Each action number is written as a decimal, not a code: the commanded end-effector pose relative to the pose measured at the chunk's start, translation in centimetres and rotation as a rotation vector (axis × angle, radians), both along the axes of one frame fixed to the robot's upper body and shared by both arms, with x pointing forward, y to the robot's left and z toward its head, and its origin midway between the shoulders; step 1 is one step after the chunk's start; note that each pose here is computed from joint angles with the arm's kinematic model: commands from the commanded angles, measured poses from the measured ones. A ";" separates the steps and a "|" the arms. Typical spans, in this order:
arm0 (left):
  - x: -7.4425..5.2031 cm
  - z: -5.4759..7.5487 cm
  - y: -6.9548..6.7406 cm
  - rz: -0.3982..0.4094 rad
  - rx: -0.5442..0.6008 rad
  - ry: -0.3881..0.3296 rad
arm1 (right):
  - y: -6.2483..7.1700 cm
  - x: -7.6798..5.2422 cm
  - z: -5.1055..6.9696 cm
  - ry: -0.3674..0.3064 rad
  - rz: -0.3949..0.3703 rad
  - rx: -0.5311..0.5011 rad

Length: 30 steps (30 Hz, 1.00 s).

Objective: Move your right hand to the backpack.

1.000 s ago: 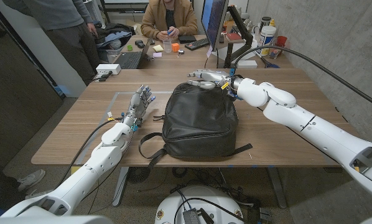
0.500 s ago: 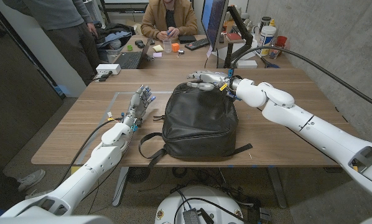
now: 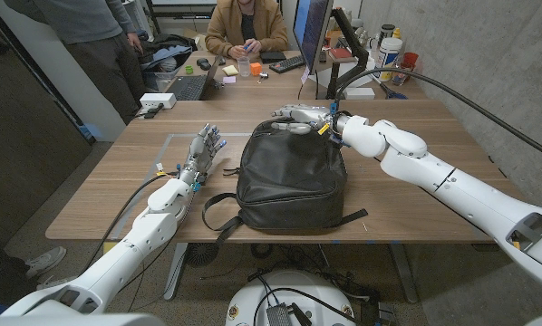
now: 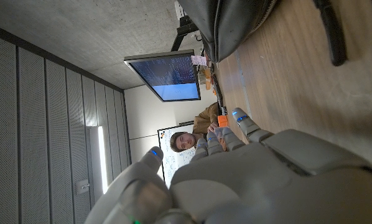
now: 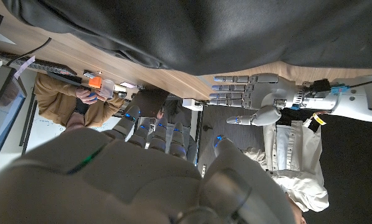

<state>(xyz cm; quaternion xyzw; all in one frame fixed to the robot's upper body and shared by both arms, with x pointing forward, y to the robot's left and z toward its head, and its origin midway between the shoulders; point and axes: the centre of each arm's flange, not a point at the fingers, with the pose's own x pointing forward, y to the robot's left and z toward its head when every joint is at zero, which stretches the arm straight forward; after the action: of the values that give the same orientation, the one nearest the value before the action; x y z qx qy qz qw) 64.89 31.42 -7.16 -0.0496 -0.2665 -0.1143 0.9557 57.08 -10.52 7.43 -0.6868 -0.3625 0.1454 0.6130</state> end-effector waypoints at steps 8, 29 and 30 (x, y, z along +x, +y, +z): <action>0.0 -0.1 0.3 0.000 -0.001 0.001 | 0.6 0.2 -0.6 0.000 -0.015 -0.032; 0.0 -0.2 0.6 0.001 0.000 0.002 | 1.0 0.2 -0.8 -0.011 -0.026 -0.059; 0.0 -0.2 0.7 0.000 0.000 0.002 | 1.0 0.3 -0.7 -0.013 -0.025 -0.061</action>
<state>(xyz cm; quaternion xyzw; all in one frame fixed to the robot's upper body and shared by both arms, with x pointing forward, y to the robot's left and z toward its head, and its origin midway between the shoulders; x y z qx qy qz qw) 64.88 31.85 -7.35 -0.0503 -0.2653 -0.1143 0.9560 57.27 -9.60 6.63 -0.7040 -0.3531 0.1482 0.5981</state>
